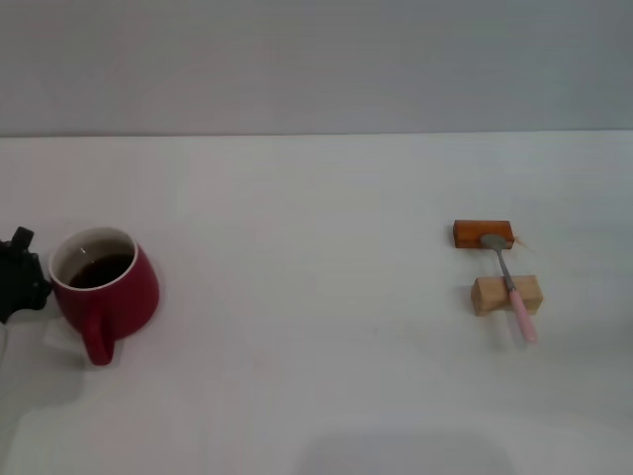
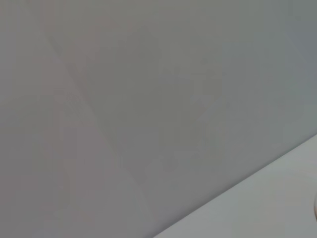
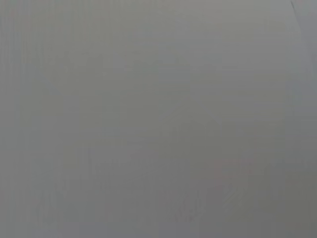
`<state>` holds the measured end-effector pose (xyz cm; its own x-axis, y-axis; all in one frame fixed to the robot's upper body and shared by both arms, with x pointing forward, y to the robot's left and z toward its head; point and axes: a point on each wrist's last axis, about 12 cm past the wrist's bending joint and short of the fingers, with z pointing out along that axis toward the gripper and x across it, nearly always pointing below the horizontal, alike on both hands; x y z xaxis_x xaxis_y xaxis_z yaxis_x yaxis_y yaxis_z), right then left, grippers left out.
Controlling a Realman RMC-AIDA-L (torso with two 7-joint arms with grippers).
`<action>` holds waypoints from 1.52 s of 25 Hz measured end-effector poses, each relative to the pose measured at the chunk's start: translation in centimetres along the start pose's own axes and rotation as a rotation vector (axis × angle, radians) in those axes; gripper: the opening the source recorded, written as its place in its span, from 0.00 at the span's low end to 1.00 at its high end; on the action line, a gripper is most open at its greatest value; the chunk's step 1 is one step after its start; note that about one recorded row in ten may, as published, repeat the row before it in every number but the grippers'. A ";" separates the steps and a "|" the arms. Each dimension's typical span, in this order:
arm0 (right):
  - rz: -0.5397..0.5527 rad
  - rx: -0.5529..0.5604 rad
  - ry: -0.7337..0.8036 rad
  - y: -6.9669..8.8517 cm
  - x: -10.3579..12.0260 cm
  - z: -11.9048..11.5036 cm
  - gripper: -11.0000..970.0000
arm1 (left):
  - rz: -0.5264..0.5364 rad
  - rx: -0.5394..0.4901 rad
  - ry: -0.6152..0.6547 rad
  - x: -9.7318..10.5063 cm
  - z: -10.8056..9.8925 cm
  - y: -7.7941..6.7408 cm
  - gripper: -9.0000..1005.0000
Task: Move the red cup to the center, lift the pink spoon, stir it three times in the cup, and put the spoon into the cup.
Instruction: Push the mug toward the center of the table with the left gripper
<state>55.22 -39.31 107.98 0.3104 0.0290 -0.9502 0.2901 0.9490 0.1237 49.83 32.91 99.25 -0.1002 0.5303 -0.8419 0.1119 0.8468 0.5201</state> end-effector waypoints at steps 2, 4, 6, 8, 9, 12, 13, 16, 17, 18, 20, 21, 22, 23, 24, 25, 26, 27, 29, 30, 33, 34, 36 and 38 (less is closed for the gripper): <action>0.000 -0.001 -0.001 0.0 0.0 0.1 0.74 | 0.005 0.012 -0.007 -0.2 0.1 -0.2 0.01; 0.000 -0.002 -0.002 0.1 0.0 0.1 0.74 | 0.012 0.027 -0.013 -0.3 0.2 -0.4 0.01; 0.001 -0.003 -0.003 0.1 -0.1 0.2 0.74 | 0.016 0.040 -0.022 -0.5 0.3 -0.6 0.01; 0.001 -0.004 -0.004 0.2 -0.1 0.2 0.74 | 0.013 0.050 -0.036 -0.8 0.5 -0.9 0.01; 0.001 -0.005 -0.005 0.2 -0.1 0.3 0.74 | 0.011 0.053 -0.040 -0.9 0.5 -1.0 0.01; 0.002 -0.008 -0.007 0.3 -0.2 0.4 0.74 | 0.006 0.071 -0.057 -1.2 0.5 -1.4 0.01; 0.003 -0.010 -0.009 0.4 -0.2 0.5 0.74 | 0.005 0.076 -0.062 -1.3 0.5 -1.6 0.01; 0.004 -0.013 -0.010 0.5 -0.2 0.6 0.74 | 0.003 0.096 -0.078 -1.7 0.6 -2.1 0.01; 0.005 -0.014 -0.011 0.6 -0.2 0.6 0.74 | 0.004 0.106 -0.084 -1.8 0.5 -2.3 0.01; 0.005 -0.014 -0.011 0.6 -0.2 0.6 0.74 | 0.006 0.114 -0.089 -1.9 0.5 -2.4 0.01; 0.006 -0.016 -0.012 0.6 -0.2 0.7 0.74 | 0.013 0.130 -0.100 -2.1 0.6 -2.7 0.01; 0.006 -0.016 -0.012 0.6 -0.2 0.7 0.74 | 0.015 0.135 -0.104 -2.1 0.6 -2.8 0.01; 0.006 -0.016 -0.013 0.6 -0.3 0.7 0.74 | 0.016 0.140 -0.109 -2.3 0.7 -2.9 0.01; 0.006 -0.016 -0.013 0.7 -0.3 0.7 0.74 | 0.017 0.146 -0.115 -2.4 0.7 -3.0 0.01; 0.006 -0.016 -0.013 0.7 -0.3 0.7 0.74 | 0.017 0.150 -0.121 -2.6 0.8 -3.2 0.01; 0.006 -0.016 -0.012 0.7 -0.2 0.7 0.74 | 0.017 0.153 -0.124 -2.6 0.8 -3.3 0.01; 0.007 -0.016 -0.011 0.7 -0.2 0.6 0.74 | 0.017 0.158 -0.128 -2.7 0.7 -3.4 0.01; 0.008 -0.016 -0.011 0.8 -0.2 0.6 0.74 | 0.016 0.160 -0.129 -2.7 0.8 -3.4 0.01; 0.009 -0.016 -0.009 0.8 -0.1 0.5 0.74 | 0.017 0.162 -0.131 -2.8 0.7 -3.5 0.01; 0.010 -0.016 -0.009 0.8 -0.1 0.5 0.74 | 0.017 0.169 -0.137 -2.9 0.8 -3.6 0.01; 0.010 -0.017 -0.012 0.9 -0.1 0.5 0.74 | 0.017 0.180 -0.144 -3.1 0.8 -3.8 0.01; 0.011 -0.018 -0.012 0.9 -0.1 0.5 0.74 | 0.017 0.183 -0.147 -3.1 0.8 -3.9 0.01; 0.011 -0.019 -0.013 0.9 -0.1 0.4 0.74 | 0.016 0.189 -0.151 -3.2 0.9 -4.0 0.01; 0.013 -0.020 -0.013 1.0 -0.1 0.4 0.74 | 0.014 0.198 -0.162 -3.5 0.9 -4.2 0.01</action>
<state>55.85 -38.47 108.33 0.3262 0.0370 -0.9446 0.2683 0.9545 0.1301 50.62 27.44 99.85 0.0604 0.5146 -0.8553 0.3055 0.8062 0.5067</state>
